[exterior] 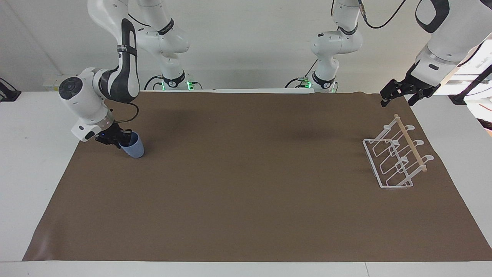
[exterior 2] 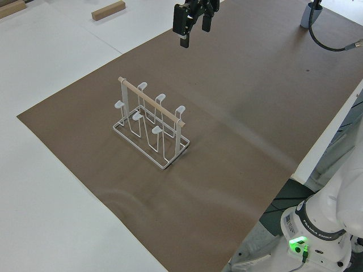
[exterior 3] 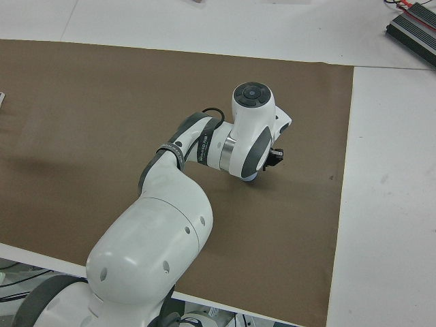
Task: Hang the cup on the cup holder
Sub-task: 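Reach the right gripper down to the light blue cup and grasp it, then lift the cup with the right gripper while the left gripper approaches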
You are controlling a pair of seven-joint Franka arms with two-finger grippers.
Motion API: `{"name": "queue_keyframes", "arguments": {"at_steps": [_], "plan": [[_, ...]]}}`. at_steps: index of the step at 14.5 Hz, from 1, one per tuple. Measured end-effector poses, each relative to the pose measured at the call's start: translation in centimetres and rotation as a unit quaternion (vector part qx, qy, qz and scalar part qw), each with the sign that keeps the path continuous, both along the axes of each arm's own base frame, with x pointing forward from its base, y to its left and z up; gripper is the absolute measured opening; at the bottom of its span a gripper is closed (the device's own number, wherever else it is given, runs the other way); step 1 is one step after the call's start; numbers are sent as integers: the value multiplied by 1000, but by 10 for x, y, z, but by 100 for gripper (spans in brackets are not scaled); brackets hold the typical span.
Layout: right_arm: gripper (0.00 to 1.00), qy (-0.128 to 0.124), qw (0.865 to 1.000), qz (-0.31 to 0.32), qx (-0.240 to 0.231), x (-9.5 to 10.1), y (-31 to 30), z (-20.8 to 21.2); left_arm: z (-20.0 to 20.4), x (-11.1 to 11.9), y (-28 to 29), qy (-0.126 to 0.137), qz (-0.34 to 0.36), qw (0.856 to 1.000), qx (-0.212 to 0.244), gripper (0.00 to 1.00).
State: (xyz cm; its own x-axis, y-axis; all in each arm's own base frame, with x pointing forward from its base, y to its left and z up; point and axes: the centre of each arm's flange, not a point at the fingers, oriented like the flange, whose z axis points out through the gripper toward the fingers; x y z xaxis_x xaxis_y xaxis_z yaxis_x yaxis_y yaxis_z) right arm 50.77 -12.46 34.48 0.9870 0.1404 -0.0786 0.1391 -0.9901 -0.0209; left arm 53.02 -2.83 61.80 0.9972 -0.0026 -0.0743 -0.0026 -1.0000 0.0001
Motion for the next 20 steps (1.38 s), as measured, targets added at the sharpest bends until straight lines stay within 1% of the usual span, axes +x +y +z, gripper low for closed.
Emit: {"name": "queue_keyframes", "arguments": {"at_steps": [1, 3, 4, 6, 7, 8, 10, 11, 12, 13, 14, 17, 19, 20], "plan": [[4, 3, 1000, 11, 2, 0, 1, 1, -1, -1, 0, 1, 16, 1000, 1, 100], [4, 14, 999, 29, 9, 2, 5, 7, -5, -2, -1, 6, 60, 998, 6, 100], [4, 18, 999, 29, 26, 7, 14, 16, -7, -4, -3, 8, 91, 996, 9, 100], [4, 16, 995, 24, 95, 23, 54, 46, -11, -7, -11, 11, 166, 986, 10, 100], [4, 12, 990, 21, 138, 31, 79, 62, -12, -8, -19, 13, 209, 978, 3, 100], [4, 11, 983, 11, 182, 35, 103, 74, -12, -8, -29, 16, 256, 967, -10, 100], [4, 23, 962, -35, 271, 38, 151, 88, -10, -10, -53, 24, 343, 939, -29, 100], [4, 34, 948, -67, 311, 39, 178, 93, -9, -13, -70, 28, 381, 924, -29, 100], [4, 47, 935, -93, 339, 38, 205, 98, -8, -16, -89, 31, 412, 910, -29, 100], [4, 62, 922, -117, 364, 37, 235, 105, -7, -21, -109, 41, 443, 895, -36, 100], [4, 70, 912, -135, 380, 36, 264, 113, -5, -25, -126, 55, 471, 879, -48, 100], [4, 83, 895, -182, 399, 27, 340, 129, 1, -30, -148, 112, 545, 826, -92, 100], [4, 83, 883, -205, 413, 18, 378, 135, 7, -31, -159, 155, 578, 792, -120, 100], [4, 80, 880, -216, 416, 12, 396, 137, 10, -33, -165, 181, 586, 778, -136, 100]]}}
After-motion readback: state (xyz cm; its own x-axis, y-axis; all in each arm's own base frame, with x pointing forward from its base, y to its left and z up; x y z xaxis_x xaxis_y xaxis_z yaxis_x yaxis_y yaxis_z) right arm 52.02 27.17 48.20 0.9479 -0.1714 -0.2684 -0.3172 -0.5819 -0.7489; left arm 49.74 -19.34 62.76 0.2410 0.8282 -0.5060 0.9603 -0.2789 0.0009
